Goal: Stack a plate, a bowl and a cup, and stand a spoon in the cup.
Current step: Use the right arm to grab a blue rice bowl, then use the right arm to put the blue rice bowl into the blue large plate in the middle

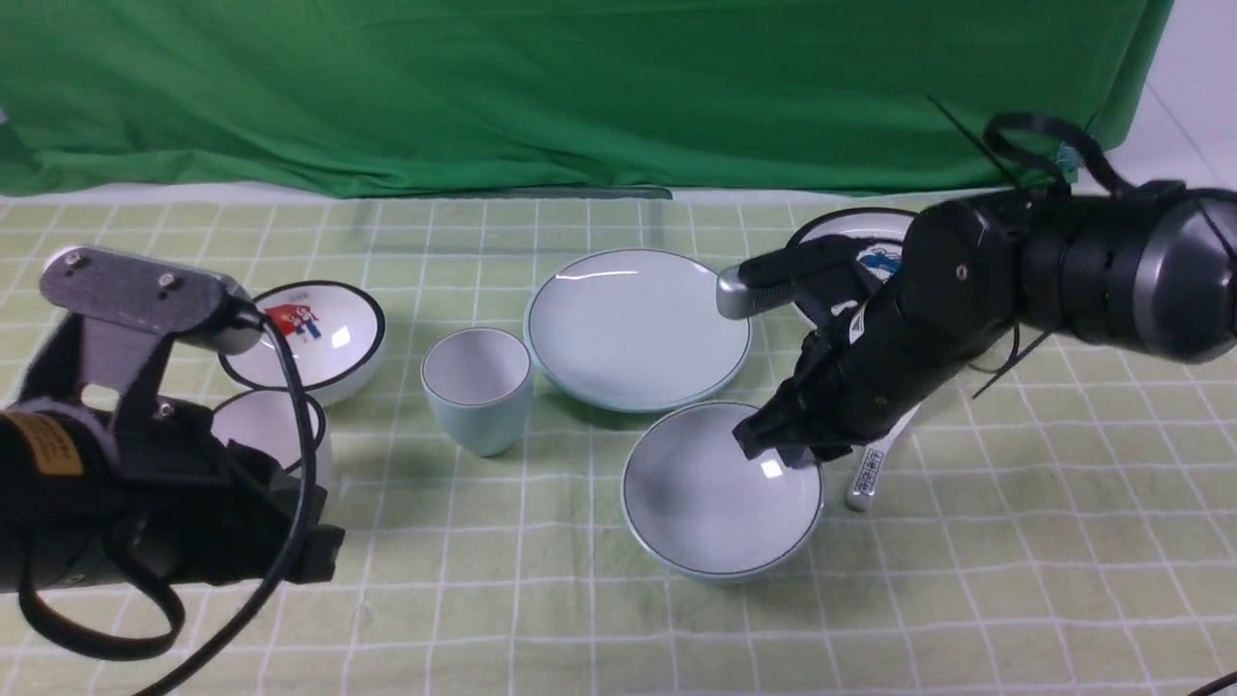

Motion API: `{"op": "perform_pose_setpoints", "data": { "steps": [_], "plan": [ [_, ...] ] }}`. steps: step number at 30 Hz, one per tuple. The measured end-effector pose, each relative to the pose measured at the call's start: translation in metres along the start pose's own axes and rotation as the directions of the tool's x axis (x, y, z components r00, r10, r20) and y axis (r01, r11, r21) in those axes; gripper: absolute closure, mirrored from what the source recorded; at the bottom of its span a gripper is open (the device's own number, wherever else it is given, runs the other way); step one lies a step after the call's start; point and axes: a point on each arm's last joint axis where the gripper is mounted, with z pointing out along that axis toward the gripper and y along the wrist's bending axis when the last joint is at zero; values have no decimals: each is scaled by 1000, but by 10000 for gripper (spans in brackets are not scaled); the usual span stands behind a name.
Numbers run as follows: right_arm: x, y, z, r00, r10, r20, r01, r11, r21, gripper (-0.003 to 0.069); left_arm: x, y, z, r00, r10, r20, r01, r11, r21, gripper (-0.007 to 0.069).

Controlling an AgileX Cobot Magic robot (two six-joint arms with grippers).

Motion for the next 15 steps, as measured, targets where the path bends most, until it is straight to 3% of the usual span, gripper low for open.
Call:
{"op": "perform_pose_setpoints", "data": {
  "steps": [5, 7, 11, 15],
  "plan": [
    [-35, 4, -26, 994, -58, 89, 59, 998, -1, 589, -2, -2, 0, 999, -42, 25, 41, 999, 26, 654],
    [-63, 4, -29, 977, -73, 199, 72, 997, 13, 589, -4, -3, 0, 998, -59, 37, 58, 998, 36, 654],
    [-98, 0, -6, 953, -80, 291, 75, 997, 28, 589, -4, -3, 0, 997, -65, 38, 63, 997, 40, 654],
    [-113, -11, 40, 964, -72, 256, 68, 997, 24, 587, -5, -3, 1, 997, -66, 49, 64, 997, 37, 654]
  ]
}}
